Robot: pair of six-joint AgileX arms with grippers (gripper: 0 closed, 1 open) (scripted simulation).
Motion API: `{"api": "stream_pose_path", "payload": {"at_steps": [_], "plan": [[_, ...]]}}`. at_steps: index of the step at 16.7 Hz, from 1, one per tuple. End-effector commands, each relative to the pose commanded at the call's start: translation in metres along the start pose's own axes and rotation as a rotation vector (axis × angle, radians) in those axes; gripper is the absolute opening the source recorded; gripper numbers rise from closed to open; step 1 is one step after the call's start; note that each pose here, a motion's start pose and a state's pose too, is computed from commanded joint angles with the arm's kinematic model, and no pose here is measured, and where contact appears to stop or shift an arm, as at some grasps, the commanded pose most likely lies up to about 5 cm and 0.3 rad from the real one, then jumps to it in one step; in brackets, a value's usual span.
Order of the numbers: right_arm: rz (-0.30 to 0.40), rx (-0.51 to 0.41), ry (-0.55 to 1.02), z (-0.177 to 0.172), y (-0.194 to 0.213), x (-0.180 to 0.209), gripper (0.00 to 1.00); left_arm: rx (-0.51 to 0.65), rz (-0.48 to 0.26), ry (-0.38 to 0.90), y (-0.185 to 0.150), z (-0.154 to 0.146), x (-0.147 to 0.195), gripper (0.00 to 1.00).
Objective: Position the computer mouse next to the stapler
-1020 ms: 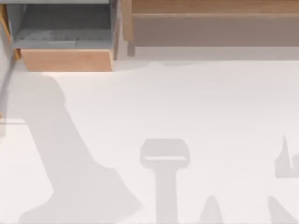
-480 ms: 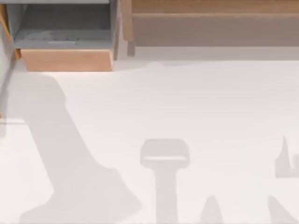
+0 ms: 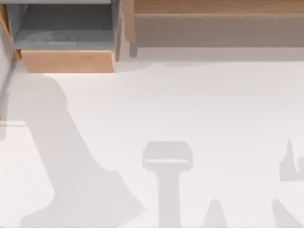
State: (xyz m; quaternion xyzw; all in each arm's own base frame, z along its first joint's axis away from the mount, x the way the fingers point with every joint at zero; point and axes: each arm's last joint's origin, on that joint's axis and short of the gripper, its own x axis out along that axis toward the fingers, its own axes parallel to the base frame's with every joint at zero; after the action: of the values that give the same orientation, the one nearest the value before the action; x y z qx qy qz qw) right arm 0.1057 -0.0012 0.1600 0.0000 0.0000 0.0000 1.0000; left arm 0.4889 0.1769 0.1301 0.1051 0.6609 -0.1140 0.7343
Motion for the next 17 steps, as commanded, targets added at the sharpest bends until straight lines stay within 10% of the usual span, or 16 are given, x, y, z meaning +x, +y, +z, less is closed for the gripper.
{"api": "stream_pose_path", "payload": {"at_steps": [8, 17], "plan": [[0.0, 0.0, 0.0, 0.0, 0.0, 0.0, 1.0, -0.012, 0.019, -0.029, 0.001, -0.004, -0.023, 0.0], [0.0, 0.0, 0.0, 0.0, 0.0, 0.0, 1.0, -0.087, 0.126, -0.27, -0.064, -0.054, -0.194, 0.0]]}}
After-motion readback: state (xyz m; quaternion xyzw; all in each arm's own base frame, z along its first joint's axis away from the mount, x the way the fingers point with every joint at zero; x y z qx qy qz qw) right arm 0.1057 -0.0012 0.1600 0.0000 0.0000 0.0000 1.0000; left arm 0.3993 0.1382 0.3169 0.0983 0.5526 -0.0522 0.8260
